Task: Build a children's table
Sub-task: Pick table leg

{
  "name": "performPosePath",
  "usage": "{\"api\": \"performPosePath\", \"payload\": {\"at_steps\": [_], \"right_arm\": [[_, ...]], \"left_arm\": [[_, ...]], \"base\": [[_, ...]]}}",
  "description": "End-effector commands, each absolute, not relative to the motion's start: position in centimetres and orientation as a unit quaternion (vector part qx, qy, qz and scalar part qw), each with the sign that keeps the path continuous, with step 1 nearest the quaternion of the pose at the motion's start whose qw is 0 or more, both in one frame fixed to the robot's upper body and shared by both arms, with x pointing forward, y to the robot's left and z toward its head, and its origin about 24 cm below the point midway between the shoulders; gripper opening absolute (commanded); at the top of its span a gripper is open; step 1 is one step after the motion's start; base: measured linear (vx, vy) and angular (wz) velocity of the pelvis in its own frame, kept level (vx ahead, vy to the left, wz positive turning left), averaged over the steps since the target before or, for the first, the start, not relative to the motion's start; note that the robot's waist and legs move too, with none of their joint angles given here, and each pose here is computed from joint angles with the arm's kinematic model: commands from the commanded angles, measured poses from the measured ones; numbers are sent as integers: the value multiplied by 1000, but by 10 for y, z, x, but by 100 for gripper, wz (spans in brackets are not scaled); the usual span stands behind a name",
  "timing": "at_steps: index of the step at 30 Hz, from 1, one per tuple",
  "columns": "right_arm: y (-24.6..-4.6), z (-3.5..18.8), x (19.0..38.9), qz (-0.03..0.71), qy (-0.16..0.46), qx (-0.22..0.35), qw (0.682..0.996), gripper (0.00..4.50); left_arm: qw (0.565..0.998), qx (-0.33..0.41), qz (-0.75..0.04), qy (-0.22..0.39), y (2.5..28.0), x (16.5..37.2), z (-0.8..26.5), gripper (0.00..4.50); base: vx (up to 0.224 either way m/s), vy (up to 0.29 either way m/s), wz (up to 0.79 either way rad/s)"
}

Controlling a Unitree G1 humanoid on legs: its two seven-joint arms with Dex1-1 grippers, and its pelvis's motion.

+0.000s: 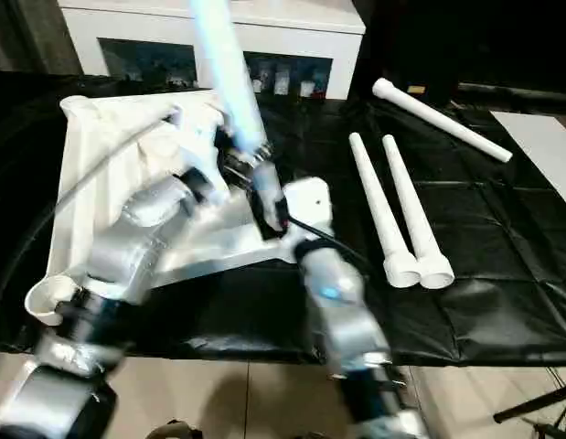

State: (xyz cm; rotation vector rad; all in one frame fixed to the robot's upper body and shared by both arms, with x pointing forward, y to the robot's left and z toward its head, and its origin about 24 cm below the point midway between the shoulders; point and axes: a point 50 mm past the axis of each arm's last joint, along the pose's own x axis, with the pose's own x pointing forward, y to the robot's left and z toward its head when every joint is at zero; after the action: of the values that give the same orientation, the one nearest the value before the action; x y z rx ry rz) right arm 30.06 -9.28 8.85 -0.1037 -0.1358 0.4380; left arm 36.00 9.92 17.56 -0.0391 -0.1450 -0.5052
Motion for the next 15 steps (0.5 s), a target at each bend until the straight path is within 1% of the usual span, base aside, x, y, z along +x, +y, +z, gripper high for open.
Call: {"api": "performPosePath", "payload": {"at_steps": [1, 5, 7, 8, 9, 10, 11, 12, 15], "right_arm": [[-88, 98, 294, 252, -86, -50, 963, 447], [-93, 105, 289, 262, -96, -43, 959, 447], [-98, 111, 290, 259, -98, -23, 961, 447], [-100, 113, 290, 258, -98, -20, 961, 447], [-106, 119, 295, 264, -89, -6, 961, 447], [-107, 120, 295, 264, -88, -5, 960, 447], [-114, 127, 300, 275, -76, 18, 958, 447], [-117, 131, 302, 288, -68, 33, 955, 447], [-125, 138, 305, 315, -51, 40, 947, 447]], "left_arm": [[967, -17, -239, -90, 101, 365, 187, 186], [968, -4, -235, -93, 107, 369, 192, 186], [965, 7, -247, -87, 109, 369, 192, 186], [963, 11, -255, -84, 110, 369, 192, 186], [954, 35, -289, -70, 110, 366, 192, 186], [954, 37, -291, -69, 110, 366, 192, 186], [945, 56, -319, -54, 110, 362, 191, 186], [940, 59, -333, -44, 111, 360, 192, 186], [933, 58, -354, -20, 113, 357, 194, 186]], "base": [[0, 0, 0], [0, 0, 0], [0, 0, 0], [0, 0, 0], [0, 0, 0], [0, 0, 0], [0, 0, 0], [0, 0, 0], [0, 0, 0]]}}
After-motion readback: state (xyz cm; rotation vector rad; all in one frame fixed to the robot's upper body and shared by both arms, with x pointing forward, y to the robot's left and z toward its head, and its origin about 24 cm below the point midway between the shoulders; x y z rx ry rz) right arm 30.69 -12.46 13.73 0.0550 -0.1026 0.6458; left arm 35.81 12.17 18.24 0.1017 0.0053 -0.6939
